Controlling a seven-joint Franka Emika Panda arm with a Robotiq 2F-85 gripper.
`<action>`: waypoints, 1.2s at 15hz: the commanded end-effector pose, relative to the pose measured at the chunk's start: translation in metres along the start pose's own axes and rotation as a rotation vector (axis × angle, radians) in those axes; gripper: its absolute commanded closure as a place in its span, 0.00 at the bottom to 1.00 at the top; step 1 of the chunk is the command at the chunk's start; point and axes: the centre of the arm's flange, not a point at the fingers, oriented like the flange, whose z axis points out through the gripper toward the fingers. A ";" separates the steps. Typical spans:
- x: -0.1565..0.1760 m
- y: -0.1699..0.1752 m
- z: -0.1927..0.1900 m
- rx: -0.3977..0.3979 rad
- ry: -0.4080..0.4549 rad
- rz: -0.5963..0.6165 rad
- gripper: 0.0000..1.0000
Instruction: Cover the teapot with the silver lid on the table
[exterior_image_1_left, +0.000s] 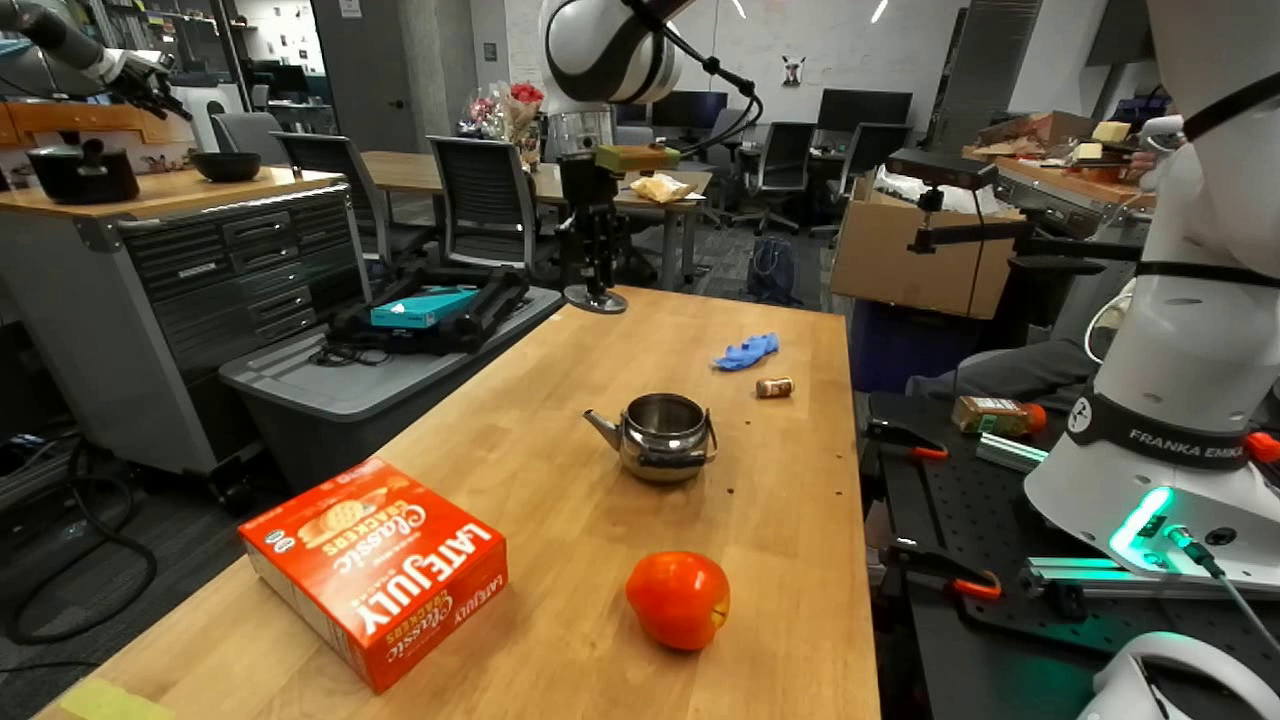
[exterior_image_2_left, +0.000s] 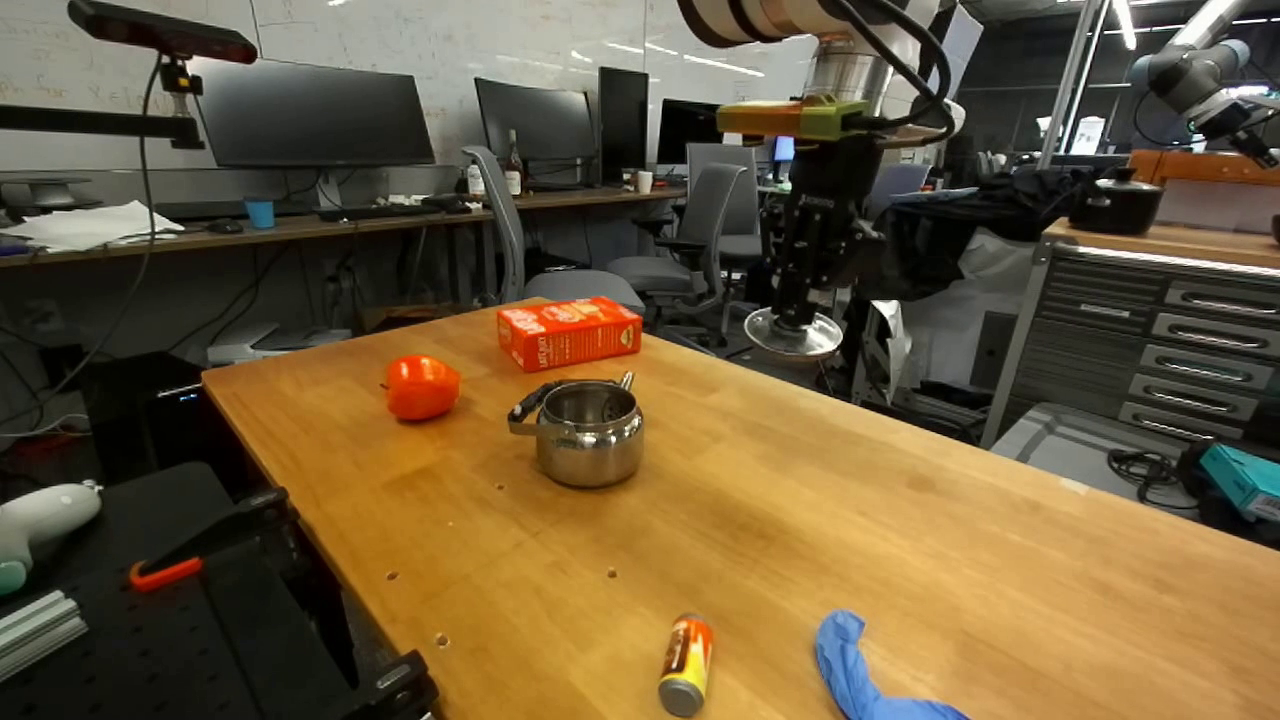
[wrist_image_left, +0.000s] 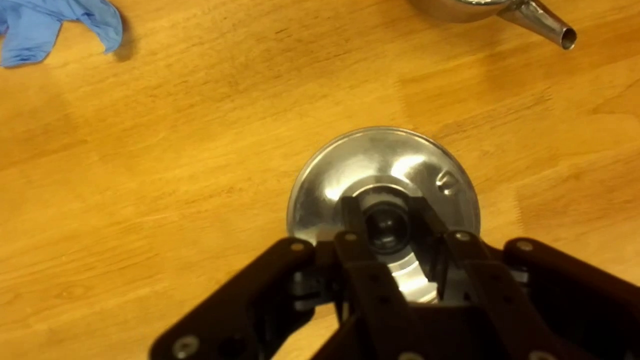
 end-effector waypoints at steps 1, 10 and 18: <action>-0.039 -0.007 -0.010 -0.051 0.086 -0.040 0.93; -0.092 -0.024 -0.015 -0.126 0.100 -0.204 0.93; -0.122 -0.056 0.015 -0.256 0.124 -0.477 0.93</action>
